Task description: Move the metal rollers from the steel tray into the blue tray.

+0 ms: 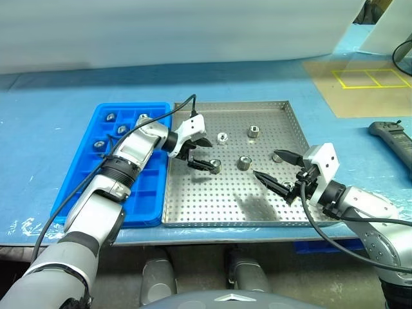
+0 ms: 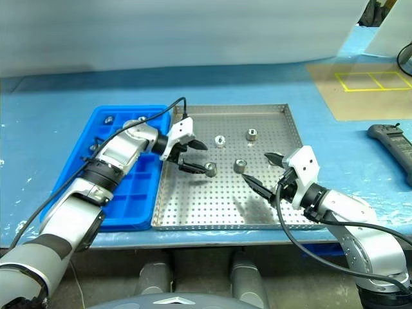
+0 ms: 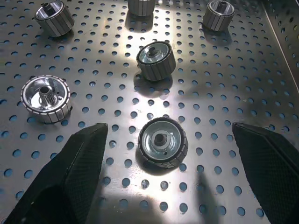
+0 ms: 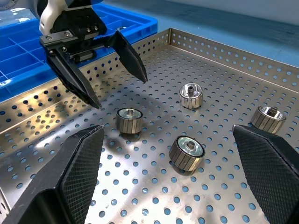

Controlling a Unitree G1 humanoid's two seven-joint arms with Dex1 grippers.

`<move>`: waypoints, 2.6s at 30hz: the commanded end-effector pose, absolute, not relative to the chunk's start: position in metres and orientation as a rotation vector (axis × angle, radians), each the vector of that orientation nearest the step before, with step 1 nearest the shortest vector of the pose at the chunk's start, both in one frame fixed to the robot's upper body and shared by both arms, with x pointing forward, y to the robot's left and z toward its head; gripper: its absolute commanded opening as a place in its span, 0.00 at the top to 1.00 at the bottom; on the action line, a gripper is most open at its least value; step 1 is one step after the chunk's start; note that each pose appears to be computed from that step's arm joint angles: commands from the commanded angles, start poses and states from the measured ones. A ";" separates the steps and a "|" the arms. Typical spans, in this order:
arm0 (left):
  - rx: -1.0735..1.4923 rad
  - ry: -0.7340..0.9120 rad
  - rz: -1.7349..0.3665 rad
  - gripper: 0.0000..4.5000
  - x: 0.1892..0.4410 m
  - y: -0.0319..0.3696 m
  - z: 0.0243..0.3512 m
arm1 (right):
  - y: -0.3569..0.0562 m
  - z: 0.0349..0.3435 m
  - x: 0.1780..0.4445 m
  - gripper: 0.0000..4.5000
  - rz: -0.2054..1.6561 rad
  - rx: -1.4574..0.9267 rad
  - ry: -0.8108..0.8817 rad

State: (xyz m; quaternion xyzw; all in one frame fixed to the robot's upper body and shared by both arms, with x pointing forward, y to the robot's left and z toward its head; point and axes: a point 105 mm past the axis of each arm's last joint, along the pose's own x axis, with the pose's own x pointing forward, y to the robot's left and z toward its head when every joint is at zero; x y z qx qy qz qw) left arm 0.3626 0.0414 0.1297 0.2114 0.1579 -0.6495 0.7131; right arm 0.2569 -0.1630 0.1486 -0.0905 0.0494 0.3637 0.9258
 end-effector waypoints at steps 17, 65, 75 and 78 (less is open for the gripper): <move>0.537 0.366 -1.500 0.00 0.364 0.025 0.126 | -0.161 0.162 0.253 0.00 0.729 -0.199 0.043; 0.452 0.378 -1.451 0.62 0.371 0.019 0.132 | -0.151 0.160 0.253 0.00 0.776 -0.202 0.047; 0.426 0.294 -1.340 0.62 0.371 0.040 0.161 | -0.132 0.160 0.269 0.00 0.898 -0.211 0.037; 0.419 0.267 -1.280 0.62 0.370 0.053 0.172 | -0.123 0.161 0.277 0.00 0.950 -0.213 0.031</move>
